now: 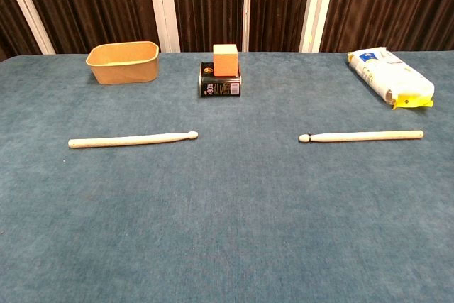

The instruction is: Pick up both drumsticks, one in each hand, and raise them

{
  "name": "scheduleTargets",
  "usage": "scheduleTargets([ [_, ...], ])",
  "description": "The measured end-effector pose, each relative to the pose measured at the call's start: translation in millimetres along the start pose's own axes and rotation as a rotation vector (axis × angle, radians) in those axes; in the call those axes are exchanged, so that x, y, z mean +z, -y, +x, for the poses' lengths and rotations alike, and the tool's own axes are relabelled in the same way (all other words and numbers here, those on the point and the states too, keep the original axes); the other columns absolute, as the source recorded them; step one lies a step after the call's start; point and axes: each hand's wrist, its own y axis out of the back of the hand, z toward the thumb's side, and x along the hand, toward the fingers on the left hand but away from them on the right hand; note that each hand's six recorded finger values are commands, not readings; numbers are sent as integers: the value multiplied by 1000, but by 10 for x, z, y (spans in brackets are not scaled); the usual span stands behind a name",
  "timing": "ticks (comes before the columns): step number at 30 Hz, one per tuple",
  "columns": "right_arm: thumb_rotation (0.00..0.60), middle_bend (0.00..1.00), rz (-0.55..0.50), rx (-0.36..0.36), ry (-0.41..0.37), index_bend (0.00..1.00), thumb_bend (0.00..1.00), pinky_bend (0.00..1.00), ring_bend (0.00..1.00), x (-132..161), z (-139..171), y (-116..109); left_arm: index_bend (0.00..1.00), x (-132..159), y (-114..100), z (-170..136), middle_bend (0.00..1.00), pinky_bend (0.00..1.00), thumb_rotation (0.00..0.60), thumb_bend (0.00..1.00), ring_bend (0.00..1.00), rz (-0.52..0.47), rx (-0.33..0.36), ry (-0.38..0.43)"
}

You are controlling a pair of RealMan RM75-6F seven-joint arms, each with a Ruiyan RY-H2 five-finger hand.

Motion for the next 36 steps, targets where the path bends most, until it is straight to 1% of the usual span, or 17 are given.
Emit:
scheduleTargets([
  [10, 600, 0, 3, 10, -4, 0, 318, 0, 0, -7, 3, 4, 0, 10, -6, -5, 0, 0, 600, 51, 0, 8, 4, 3],
  [18, 600, 0, 6, 8, -23, 0, 318, 0, 0, 16, -1, 0, 0, 7, -1, -7, 0, 0, 600, 51, 0, 7, 1, 4],
  [19, 600, 0, 6, 5, -27, 0, 318, 2, 16, 24, -6, -1, 0, 4, -2, -8, 0, 0, 600, 51, 0, 6, 1, 3],
  [21, 600, 0, 1, -8, -39, 0, 318, 63, 113, 53, -27, -14, 0, -9, -3, -13, 0, 0, 600, 51, 0, 5, -1, -1],
  [22, 600, 0, -1, -15, -45, 0, 318, 141, 223, 68, -41, -20, 0, -13, -3, -15, 0, 0, 600, 51, 0, 3, -3, -3],
  [23, 600, 1, -4, -27, -54, 0, 319, 243, 339, 90, -62, -30, 0, -15, -5, -16, 0, 0, 600, 51, 0, 2, -3, -5],
  [24, 600, 7, -5, -38, -61, 0, 319, 305, 404, 107, -82, -41, 0, -16, -6, -17, 0, 0, 600, 51, 0, 4, -4, -5],
  [26, 600, 68, -7, -66, -80, 0, 319, 452, 553, 150, -142, -64, 0, -14, -8, -19, 0, 0, 600, 52, 0, 9, -2, -2],
  [28, 600, 148, -4, -89, -98, 18, 319, 533, 646, 194, -214, -85, 0, -19, -9, -21, 0, 0, 600, 52, 0, 12, -1, -3],
  [29, 600, 181, -4, -101, -110, 40, 319, 557, 676, 231, -270, -96, 0, -22, -8, -22, 0, 0, 600, 52, 0, 9, -2, -6],
  [31, 600, 276, -2, -111, -127, 130, 319, 595, 736, 292, -365, -104, 0, -30, -7, -21, 0, 0, 600, 51, 0, 1, -5, -12],
  [33, 600, 341, 7, -114, -148, 198, 320, 608, 760, 374, -487, -98, 0, -30, -10, -21, 0, 0, 600, 51, 0, 0, -6, -12],
  [35, 600, 388, 31, -104, -165, 279, 319, 621, 784, 453, -611, -72, 0, -23, -13, -21, 0, 0, 600, 51, 0, 5, -4, -8],
  [36, 600, 398, 43, -98, -172, 301, 319, 623, 792, 486, -666, -58, 0, -22, -14, -21, 0, 0, 600, 51, 0, 8, -3, -7],
])
